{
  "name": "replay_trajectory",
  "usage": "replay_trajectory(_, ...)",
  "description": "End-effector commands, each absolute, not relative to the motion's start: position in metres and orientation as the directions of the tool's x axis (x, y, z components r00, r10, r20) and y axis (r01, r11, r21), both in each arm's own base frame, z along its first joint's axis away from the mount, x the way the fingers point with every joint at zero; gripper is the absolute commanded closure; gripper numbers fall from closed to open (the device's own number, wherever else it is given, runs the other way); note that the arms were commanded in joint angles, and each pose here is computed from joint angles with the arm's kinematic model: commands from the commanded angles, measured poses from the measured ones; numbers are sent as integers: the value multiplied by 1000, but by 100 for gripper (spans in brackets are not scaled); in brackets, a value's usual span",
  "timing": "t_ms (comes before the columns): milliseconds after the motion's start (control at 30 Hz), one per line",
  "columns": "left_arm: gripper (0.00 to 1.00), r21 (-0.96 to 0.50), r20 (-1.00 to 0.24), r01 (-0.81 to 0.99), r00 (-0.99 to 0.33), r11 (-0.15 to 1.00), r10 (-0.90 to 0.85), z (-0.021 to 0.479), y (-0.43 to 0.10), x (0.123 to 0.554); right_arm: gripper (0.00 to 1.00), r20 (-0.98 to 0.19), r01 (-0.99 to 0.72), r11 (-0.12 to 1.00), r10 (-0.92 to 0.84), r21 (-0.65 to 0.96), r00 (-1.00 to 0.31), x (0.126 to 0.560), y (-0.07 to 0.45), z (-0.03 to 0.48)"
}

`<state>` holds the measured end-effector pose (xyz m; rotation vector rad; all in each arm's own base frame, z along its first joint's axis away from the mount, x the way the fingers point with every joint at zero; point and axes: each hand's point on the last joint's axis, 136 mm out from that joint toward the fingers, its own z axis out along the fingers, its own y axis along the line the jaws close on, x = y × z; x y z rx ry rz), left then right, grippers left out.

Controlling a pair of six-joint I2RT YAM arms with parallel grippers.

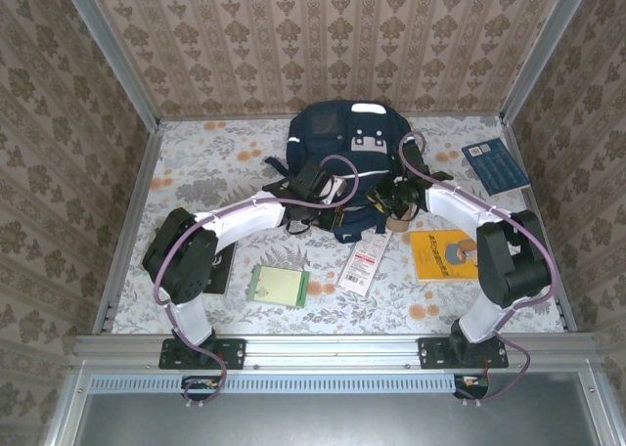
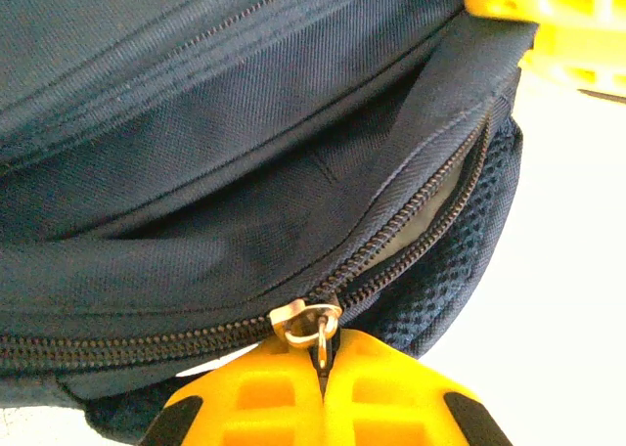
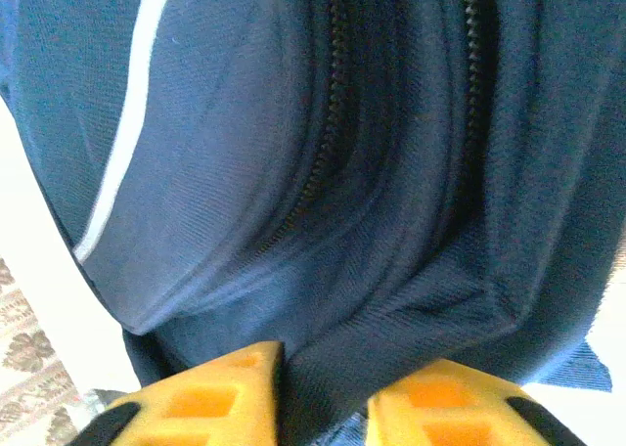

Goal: Pack books, pencil case, and school supplies into a backpack

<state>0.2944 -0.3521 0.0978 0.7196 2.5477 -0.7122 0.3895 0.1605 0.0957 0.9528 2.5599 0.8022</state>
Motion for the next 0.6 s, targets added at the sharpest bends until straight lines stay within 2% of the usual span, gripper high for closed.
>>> replay_trajectory(0,100,-338,-493,599,-770,726,406,109,-348,289,100,-147,488,637,685,596,-714,404,153,108)
replay_trajectory(200,100,-283,-379,527,-829,801,412,98,-302,296,100,-258,458,687,674,564,-692,403,127,133)
replay_trajectory(433,100,-236,-254,455,-882,858,398,85,-243,311,100,-299,431,690,674,582,-675,410,111,153)
replay_trajectory(567,100,-181,-227,401,-906,898,358,75,-214,337,100,-327,402,701,661,589,-675,410,110,169)
